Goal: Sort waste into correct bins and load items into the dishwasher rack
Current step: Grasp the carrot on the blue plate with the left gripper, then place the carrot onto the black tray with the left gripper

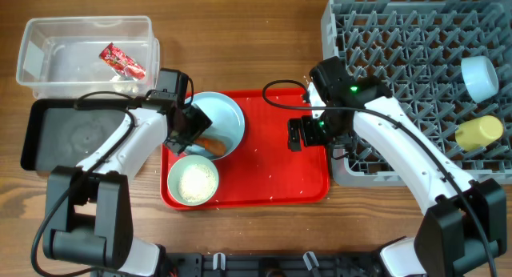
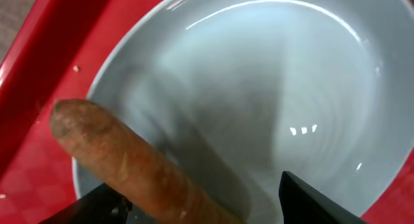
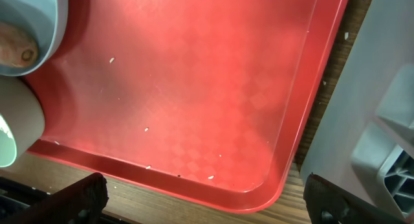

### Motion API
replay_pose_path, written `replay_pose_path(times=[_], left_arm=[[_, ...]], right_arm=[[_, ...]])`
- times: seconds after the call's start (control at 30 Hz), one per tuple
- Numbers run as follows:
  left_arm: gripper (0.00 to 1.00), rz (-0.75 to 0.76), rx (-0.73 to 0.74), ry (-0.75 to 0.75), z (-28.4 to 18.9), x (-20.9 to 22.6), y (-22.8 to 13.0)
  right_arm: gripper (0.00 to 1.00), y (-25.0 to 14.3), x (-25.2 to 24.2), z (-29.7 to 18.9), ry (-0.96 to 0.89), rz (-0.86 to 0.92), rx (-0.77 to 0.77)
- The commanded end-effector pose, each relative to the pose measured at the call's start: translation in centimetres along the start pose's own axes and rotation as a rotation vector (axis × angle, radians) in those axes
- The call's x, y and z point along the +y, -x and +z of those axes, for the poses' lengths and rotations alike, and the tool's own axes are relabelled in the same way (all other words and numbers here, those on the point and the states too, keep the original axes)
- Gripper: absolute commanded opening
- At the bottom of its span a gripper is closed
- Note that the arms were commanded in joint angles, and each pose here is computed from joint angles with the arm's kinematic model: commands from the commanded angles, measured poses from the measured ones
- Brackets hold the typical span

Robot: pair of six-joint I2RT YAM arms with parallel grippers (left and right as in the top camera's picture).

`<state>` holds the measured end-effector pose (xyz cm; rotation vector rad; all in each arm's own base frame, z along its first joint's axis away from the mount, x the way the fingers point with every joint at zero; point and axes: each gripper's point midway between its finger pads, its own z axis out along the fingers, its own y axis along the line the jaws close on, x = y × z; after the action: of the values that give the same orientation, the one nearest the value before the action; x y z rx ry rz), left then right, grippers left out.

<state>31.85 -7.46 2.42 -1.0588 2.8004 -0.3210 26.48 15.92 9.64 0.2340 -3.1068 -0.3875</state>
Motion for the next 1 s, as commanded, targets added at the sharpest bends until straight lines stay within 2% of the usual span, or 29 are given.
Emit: replay_pose_path(times=[0.0, 0.2, 0.4, 0.53, 0.63, 0.8, 0.97], left_arm=[[0.72, -0.007, -0.018, -0.002, 0.4, -0.1, 0.3], [0.68, 0.006, -0.033, -0.025, 0.4, -0.9, 0.4], [0.69, 0.052, -0.009, -0.014, 3.0, -1.8, -0.7], [0.67, 0.055, -0.036, -0.05, 3.8, -2.8, 0.1], [0.58, 0.056, -0.039, -0.054, 3.8, -2.9, 0.2], [0.33, 0.058, -0.042, -0.059, 3.8, -3.0, 0.3], [0.24, 0.062, -0.043, -0.06, 3.8, -3.1, 0.3]], right_arm=[[1.0, -0.2, -0.2, 0.3, -0.012, -0.009, 0.012], [1.0, -0.2, -0.2, 0.3, -0.012, -0.009, 0.011], [1.0, -0.3, -0.2, 0.3, -0.013, -0.008, 0.016], [1.0, -0.5, -0.3, 0.3, -0.015, -0.008, 0.024], [1.0, -0.4, -0.2, 0.3, -0.015, -0.008, 0.022], [1.0, -0.5, -0.3, 0.3, -0.016, -0.008, 0.025], [1.0, -0.5, -0.3, 0.3, -0.016, -0.014, 0.026]])
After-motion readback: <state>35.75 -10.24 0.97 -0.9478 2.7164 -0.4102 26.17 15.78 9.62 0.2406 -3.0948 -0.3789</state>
